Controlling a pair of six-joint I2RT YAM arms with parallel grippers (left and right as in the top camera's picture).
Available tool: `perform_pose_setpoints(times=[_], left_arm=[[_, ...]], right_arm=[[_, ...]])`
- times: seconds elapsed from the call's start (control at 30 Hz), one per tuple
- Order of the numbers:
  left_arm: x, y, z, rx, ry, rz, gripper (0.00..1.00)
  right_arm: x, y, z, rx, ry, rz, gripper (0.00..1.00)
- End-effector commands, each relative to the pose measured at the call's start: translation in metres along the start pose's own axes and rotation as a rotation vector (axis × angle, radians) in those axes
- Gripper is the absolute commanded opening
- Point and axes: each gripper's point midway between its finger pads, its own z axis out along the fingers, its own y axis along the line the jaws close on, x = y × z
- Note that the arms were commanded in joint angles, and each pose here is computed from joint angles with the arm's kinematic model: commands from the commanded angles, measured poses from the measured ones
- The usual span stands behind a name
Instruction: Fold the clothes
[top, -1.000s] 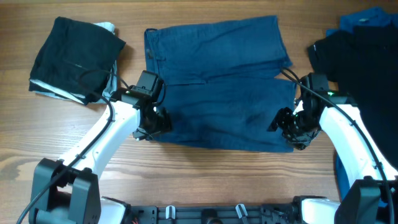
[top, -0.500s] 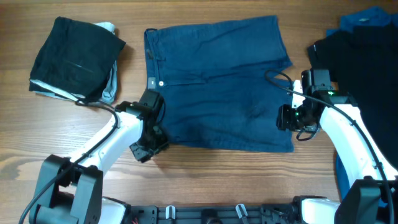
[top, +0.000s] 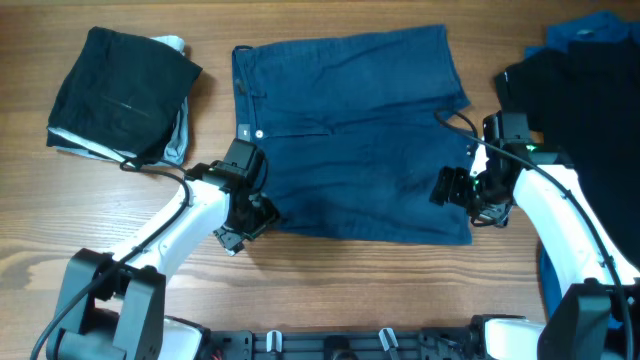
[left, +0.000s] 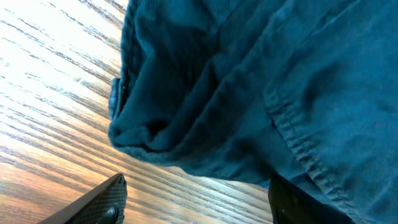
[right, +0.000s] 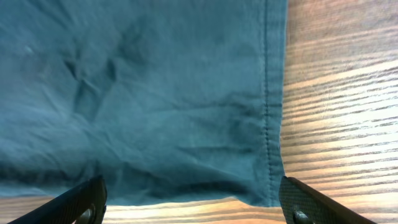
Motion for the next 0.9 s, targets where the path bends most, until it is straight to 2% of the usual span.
perform_pose_setpoints(times=[0.0, 0.03, 0.17, 0.2, 0.23, 0.27, 0.3, 0.5, 0.67, 0.87], left_arm=[[-0.012, 0.0, -0.01, 0.043, -0.023, -0.05, 0.76], [-0.019, 0.003, -0.012, 0.049, -0.028, -0.08, 0.76], [-0.033, 0.0, -0.014, 0.092, -0.056, -0.109, 0.68], [-0.034, -0.004, -0.014, 0.107, -0.059, -0.107, 0.66], [-0.036, -0.007, -0.015, 0.119, -0.064, -0.104, 0.66], [-0.038, -0.009, -0.015, 0.127, -0.071, -0.1, 0.66], [-0.04, -0.011, -0.015, 0.136, -0.083, -0.069, 0.66], [-0.04, -0.011, -0.015, 0.133, -0.085, -0.05, 0.67], [-0.04, -0.011, -0.015, 0.132, -0.087, -0.021, 0.67], [-0.04, -0.011, -0.015, 0.132, -0.087, -0.021, 0.67]], right_arm=[[-0.025, 0.017, -0.039, -0.057, -0.112, 0.031, 0.92], [-0.023, 0.017, -0.04, -0.056, -0.106, 0.033, 1.0], [0.004, 0.01, -0.023, -0.05, 0.004, 0.158, 1.0], [0.01, 0.007, -0.019, -0.042, 0.021, 0.185, 0.98], [0.015, 0.005, -0.014, -0.034, 0.037, 0.218, 0.89], [0.018, 0.002, -0.009, -0.026, 0.044, 0.264, 0.88], [0.02, -0.005, 0.0, 0.003, 0.039, 0.347, 0.88], [0.032, -0.012, 0.014, 0.028, 0.063, 0.478, 0.89], [0.043, -0.019, 0.042, 0.021, 0.065, 0.547, 0.88], [0.05, -0.021, 0.047, 0.025, 0.081, 0.58, 0.83]])
